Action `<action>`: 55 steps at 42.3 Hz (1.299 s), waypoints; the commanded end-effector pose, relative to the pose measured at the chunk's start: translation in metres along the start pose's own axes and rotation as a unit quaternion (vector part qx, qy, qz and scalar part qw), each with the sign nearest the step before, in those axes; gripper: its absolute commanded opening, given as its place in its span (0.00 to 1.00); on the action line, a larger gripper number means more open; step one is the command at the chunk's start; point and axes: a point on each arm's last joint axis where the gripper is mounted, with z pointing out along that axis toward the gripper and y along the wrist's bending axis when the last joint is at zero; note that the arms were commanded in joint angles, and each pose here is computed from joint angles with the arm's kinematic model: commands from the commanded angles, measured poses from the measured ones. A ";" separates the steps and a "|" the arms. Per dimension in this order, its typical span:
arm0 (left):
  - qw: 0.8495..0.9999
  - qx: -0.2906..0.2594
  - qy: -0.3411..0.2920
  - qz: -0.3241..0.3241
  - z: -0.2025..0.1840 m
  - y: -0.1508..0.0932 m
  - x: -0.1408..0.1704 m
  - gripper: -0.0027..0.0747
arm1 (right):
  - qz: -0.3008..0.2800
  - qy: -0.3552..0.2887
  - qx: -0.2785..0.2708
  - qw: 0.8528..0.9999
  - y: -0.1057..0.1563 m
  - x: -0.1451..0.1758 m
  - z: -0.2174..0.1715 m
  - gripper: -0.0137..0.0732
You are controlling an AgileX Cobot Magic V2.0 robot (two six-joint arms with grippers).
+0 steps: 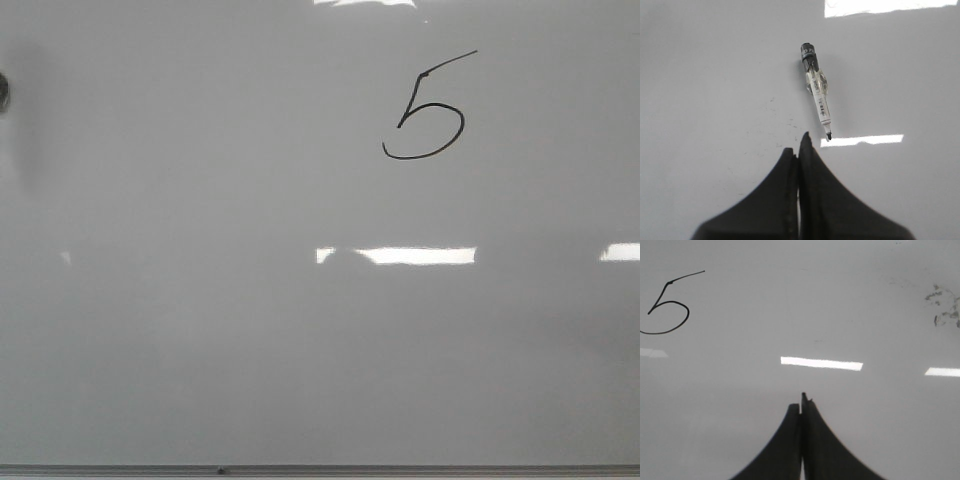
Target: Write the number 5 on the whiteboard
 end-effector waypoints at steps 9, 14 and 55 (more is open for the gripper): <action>0.999 0.002 -0.042 -0.009 -0.001 0.000 -0.006 0.01 | -0.005 -0.069 0.011 0.998 -0.002 -0.016 -0.003 0.10; 0.999 0.002 -0.042 -0.009 -0.001 0.000 -0.006 0.01 | -0.005 -0.073 0.011 0.997 -0.002 -0.016 -0.003 0.10; 0.999 0.002 -0.042 -0.009 -0.001 0.000 -0.006 0.01 | 0.021 -0.106 0.012 0.994 -0.002 -0.022 -0.004 0.10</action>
